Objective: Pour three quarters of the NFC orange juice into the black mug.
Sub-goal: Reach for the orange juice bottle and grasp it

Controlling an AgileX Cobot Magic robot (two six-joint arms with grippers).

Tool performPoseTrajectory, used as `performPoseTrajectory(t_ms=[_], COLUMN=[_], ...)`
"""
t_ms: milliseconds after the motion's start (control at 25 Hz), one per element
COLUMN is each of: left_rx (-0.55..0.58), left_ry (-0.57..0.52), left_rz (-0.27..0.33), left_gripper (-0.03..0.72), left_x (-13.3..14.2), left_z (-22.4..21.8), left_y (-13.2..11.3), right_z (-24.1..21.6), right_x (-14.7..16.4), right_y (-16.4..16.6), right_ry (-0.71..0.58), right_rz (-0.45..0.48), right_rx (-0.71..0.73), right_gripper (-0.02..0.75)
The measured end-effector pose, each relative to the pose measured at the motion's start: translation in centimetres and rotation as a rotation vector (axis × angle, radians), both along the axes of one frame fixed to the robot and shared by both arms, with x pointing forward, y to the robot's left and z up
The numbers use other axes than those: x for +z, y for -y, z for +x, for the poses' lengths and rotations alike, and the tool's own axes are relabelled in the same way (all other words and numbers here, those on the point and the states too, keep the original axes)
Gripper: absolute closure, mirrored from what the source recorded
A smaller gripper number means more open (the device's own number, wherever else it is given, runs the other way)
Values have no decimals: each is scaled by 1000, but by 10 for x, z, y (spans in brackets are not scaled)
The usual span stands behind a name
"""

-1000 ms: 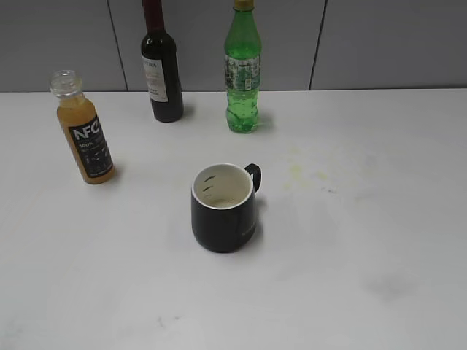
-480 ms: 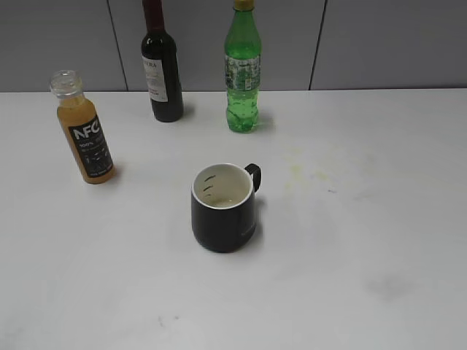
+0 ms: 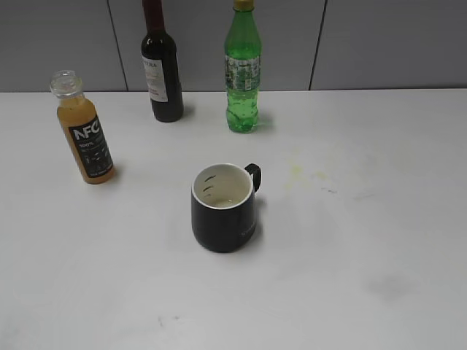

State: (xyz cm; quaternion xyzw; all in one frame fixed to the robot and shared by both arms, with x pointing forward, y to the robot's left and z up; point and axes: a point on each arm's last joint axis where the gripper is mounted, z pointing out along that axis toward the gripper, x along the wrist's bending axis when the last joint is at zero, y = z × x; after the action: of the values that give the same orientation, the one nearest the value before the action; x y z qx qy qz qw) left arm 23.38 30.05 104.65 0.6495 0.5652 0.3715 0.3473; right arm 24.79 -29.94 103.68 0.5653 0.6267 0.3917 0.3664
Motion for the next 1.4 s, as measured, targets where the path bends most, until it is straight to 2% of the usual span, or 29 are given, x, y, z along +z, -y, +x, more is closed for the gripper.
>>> performPoseTrajectory(t_ms=[120, 200, 280, 320, 400, 800, 960, 1240, 1400], left_rx=[0, 0, 0, 0, 0, 0, 1, 3, 9], left_ry=[0, 0, 0, 0, 0, 7, 89, 220, 272], left_rz=[0, 0, 0, 0, 0, 0, -3, -4, -43], left_gripper=[416, 307, 145, 95, 58, 42, 42, 42, 42], left_x=[0, 0, 0, 0, 0, 1, 13, 39, 36], left_z=[0, 0, 0, 0, 0, 0, 6, 63, 110], left_y=[0, 0, 0, 0, 0, 0, 0, 1, 3], right_z=[0, 0, 0, 0, 0, 0, 0, 0, 0], right_x=[0, 0, 0, 0, 0, 0, 0, 0, 0], right_y=[0, 0, 0, 0, 0, 0, 0, 0, 0], right_ry=[0, 0, 0, 0, 0, 0, 0, 0, 0], right_rz=[0, -5, -5, 0, -5, -5, -5, -5, -5], right_rx=[0, 2, 2, 0, 2, 2, 2, 2, 2], right_gripper=[153, 153, 153, 153, 153, 153, 153, 153, 153])
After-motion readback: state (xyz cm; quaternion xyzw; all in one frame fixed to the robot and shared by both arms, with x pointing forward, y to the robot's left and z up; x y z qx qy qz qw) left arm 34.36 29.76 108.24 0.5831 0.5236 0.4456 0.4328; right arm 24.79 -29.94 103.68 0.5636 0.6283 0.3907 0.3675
